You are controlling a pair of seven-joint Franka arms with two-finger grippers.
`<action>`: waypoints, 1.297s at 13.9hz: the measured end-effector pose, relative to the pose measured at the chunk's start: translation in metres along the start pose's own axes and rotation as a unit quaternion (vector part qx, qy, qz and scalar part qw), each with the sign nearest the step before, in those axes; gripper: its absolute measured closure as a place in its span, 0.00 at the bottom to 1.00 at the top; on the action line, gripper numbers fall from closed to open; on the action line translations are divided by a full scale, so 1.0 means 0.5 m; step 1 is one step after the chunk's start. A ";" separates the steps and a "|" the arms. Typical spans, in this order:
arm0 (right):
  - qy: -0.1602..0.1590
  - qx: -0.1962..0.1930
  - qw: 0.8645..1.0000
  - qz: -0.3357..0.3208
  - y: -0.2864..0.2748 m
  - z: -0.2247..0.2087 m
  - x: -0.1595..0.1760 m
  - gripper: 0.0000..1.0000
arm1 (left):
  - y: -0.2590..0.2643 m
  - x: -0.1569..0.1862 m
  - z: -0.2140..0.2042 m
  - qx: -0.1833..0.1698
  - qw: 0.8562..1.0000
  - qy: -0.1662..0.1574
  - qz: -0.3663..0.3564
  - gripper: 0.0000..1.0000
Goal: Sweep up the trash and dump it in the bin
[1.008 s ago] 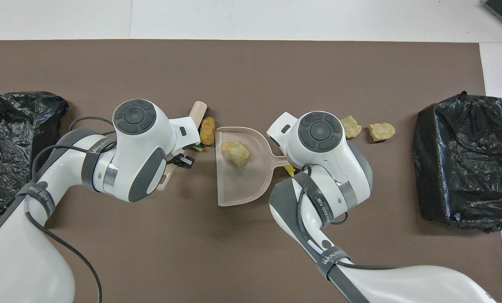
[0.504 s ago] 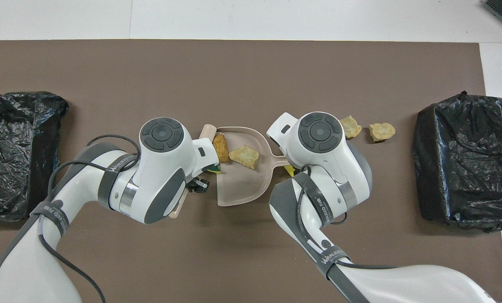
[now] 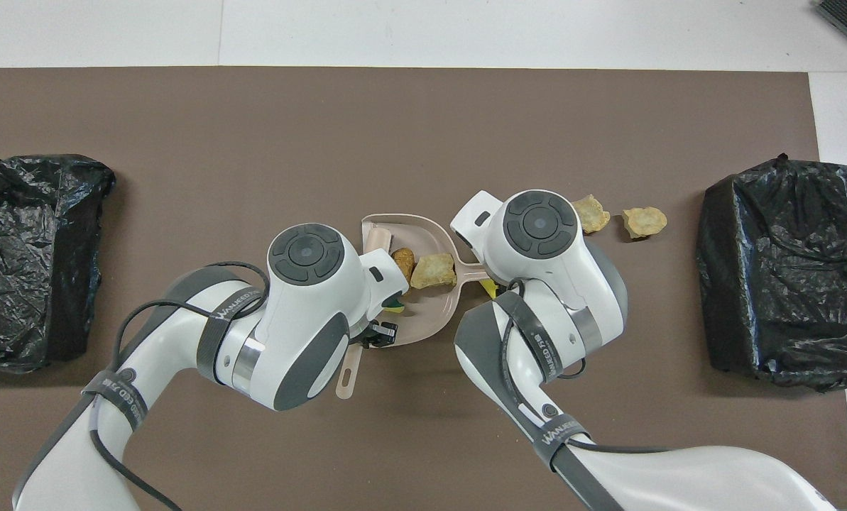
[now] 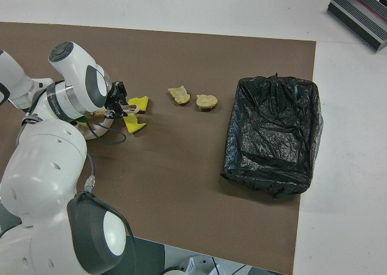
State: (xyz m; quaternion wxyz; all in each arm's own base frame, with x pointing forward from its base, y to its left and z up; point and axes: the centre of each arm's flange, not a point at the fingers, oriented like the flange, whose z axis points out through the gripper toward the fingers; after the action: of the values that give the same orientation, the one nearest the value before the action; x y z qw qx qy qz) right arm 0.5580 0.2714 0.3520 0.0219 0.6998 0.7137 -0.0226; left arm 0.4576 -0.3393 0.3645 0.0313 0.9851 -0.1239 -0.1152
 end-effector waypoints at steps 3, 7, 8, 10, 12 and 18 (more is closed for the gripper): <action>0.000 0.000 1.000 0.000 0.000 0.000 0.000 0.68 | -0.035 0.013 -0.021 -0.010 0.999 0.009 -0.033 0.74; 0.000 0.000 1.000 0.000 0.000 0.000 0.000 0.68 | -0.141 0.013 -0.147 -0.034 0.995 0.056 -0.077 0.74; 0.000 0.000 1.000 0.000 0.000 0.000 0.000 0.68 | -0.171 -0.002 -0.190 -0.040 0.993 0.067 -0.088 0.74; 0.000 0.000 1.000 0.000 0.000 0.000 0.000 0.68 | -0.220 -0.051 -0.262 -0.043 0.992 0.064 -0.104 0.74; 0.000 0.000 1.000 0.000 0.000 0.000 0.000 0.68 | -0.231 -0.103 -0.289 -0.039 0.993 0.036 -0.105 0.74; 0.000 0.000 1.000 0.000 0.000 0.002 -0.001 0.68 | -0.174 -0.239 -0.179 -0.014 0.997 -0.007 -0.074 0.74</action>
State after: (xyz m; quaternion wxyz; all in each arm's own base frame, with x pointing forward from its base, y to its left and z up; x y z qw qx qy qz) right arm 0.5578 0.2708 0.3510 0.0219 0.7000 0.7134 -0.0227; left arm 0.3867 -0.2222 0.4700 0.0354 0.9902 -0.0489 -0.1261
